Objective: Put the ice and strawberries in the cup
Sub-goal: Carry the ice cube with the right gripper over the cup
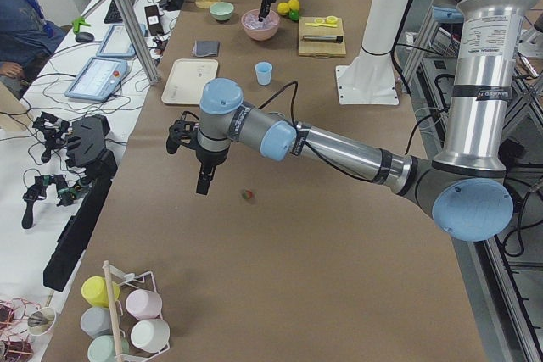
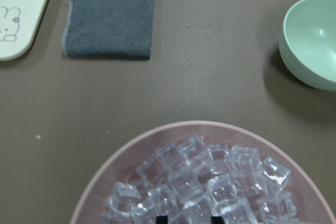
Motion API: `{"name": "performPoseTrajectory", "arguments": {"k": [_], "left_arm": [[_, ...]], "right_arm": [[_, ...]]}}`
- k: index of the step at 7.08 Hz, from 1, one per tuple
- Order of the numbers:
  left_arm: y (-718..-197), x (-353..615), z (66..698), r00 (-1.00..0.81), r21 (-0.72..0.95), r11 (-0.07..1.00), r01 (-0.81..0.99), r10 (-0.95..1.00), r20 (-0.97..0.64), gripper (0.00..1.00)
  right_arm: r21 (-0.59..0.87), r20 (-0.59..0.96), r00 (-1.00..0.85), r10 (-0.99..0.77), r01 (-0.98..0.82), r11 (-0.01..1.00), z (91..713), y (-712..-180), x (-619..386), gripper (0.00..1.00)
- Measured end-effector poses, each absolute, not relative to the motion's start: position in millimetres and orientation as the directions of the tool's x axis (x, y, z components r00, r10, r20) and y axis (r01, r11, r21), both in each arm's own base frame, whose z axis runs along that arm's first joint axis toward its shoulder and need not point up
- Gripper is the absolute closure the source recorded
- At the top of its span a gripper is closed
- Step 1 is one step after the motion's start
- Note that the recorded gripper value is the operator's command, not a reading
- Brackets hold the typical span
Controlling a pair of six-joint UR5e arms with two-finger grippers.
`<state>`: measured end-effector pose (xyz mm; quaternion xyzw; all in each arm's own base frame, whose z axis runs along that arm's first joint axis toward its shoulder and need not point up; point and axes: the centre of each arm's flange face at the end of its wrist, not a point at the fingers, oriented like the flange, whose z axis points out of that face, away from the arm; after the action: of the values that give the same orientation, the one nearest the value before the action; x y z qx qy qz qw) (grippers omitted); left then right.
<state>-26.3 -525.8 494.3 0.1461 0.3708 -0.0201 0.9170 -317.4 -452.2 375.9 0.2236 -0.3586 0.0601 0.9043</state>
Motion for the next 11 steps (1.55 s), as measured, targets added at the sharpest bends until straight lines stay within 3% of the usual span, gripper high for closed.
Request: {"name": "performPoseTrajectory", "arguments": {"k": [4,11], "left_arm": [[-525,-26,495,0.723,0.254,0.957,0.143,0.074,-0.687,0.02],[-527,-24,491,0.719,0.258,0.956,0.141,0.081,-0.690,0.02]], "right_arm": [[0.420,0.760,0.635,-0.142,-0.311,0.853,275,-467,-350,1.00],[0.502,0.760,0.578,-0.297,-0.231,0.833,206,-410,-475,1.00]]}}
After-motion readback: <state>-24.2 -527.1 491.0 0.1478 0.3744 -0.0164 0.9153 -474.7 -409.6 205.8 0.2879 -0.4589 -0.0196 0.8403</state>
